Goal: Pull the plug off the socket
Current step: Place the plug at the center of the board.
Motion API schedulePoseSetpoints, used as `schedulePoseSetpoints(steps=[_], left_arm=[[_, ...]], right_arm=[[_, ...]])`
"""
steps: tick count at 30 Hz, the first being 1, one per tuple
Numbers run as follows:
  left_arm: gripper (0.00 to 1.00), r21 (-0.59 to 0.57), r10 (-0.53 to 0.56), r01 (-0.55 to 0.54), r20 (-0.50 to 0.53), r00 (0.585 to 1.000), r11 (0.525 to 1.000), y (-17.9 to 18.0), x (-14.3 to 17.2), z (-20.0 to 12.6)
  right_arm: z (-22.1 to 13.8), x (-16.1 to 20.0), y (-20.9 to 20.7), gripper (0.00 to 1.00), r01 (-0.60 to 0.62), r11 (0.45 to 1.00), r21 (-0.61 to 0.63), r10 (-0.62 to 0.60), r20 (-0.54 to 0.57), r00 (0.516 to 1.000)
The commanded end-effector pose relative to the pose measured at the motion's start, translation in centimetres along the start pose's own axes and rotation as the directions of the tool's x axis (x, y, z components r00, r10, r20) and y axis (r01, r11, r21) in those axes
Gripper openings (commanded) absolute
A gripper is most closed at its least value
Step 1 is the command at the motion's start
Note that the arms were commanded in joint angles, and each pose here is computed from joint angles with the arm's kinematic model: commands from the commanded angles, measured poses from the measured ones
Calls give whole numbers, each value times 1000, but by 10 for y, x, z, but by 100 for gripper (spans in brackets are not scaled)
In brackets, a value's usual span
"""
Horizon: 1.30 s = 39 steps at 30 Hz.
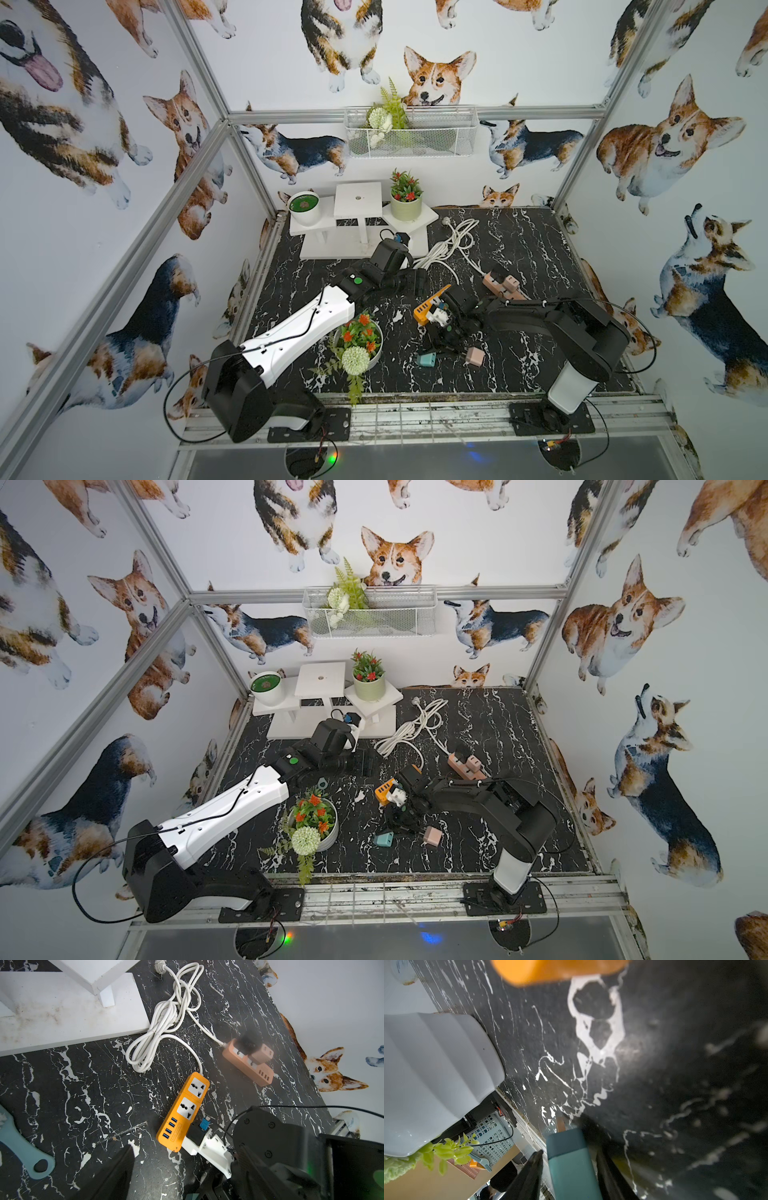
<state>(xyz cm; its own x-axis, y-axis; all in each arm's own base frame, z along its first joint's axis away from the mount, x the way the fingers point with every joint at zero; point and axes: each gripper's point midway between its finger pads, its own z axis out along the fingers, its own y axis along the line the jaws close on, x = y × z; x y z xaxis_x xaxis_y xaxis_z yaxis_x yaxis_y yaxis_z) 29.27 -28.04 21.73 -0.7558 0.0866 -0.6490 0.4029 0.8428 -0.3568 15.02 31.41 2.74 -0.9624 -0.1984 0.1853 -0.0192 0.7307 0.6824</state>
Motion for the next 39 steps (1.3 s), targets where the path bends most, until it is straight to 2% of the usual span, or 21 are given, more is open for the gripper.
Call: schedulePoseSetpoints(steps=[1,4,11,18,24,27,32,33,34,35,38,39], left_arm=[[81,11,-6,6,16,1000,1000,-2,-3,-1],[81,12,-6,6,15,1000,1000,-2,-3,0],[81,12,0,0,14,1000,1000,-2,-3,-1],[81,19,2,-2,22,1000,1000,-4,-6,-1],[81,23,1,-2,30,1000,1000,-6,-10,0],[81,29,-19,17,41,999,999,-7,-13,1],[82,49,-28,27,34,999,998,-16,-14,5],[83,53,-25,24,31,999,998,-18,-13,7],[96,59,-22,20,30,999,998,-21,-13,8],[100,64,-20,19,27,999,998,-23,-12,9],[100,77,-13,12,22,1000,997,-29,-11,12],[100,80,-12,10,19,1000,997,-31,-10,13]], right_arm=[[-1,0,-25,52,-48,993,110,46,16,999],[-6,-3,-27,61,-52,990,134,49,27,998],[-30,-15,-27,72,-47,975,219,30,83,996],[-65,-20,-29,72,-26,944,330,-24,147,989],[-120,-37,-20,70,-34,939,341,-75,302,950],[-167,-45,-26,70,-63,922,383,-112,416,902],[-240,-47,-75,70,-286,887,363,14,597,802],[-257,-44,-93,70,-369,863,345,70,642,764],[-269,-41,-109,69,-444,837,319,129,674,727],[-278,-38,-121,67,-501,816,289,177,699,692],[-295,-28,-158,64,-670,719,184,348,740,576],[-300,-25,-171,63,-727,668,159,400,747,531]])
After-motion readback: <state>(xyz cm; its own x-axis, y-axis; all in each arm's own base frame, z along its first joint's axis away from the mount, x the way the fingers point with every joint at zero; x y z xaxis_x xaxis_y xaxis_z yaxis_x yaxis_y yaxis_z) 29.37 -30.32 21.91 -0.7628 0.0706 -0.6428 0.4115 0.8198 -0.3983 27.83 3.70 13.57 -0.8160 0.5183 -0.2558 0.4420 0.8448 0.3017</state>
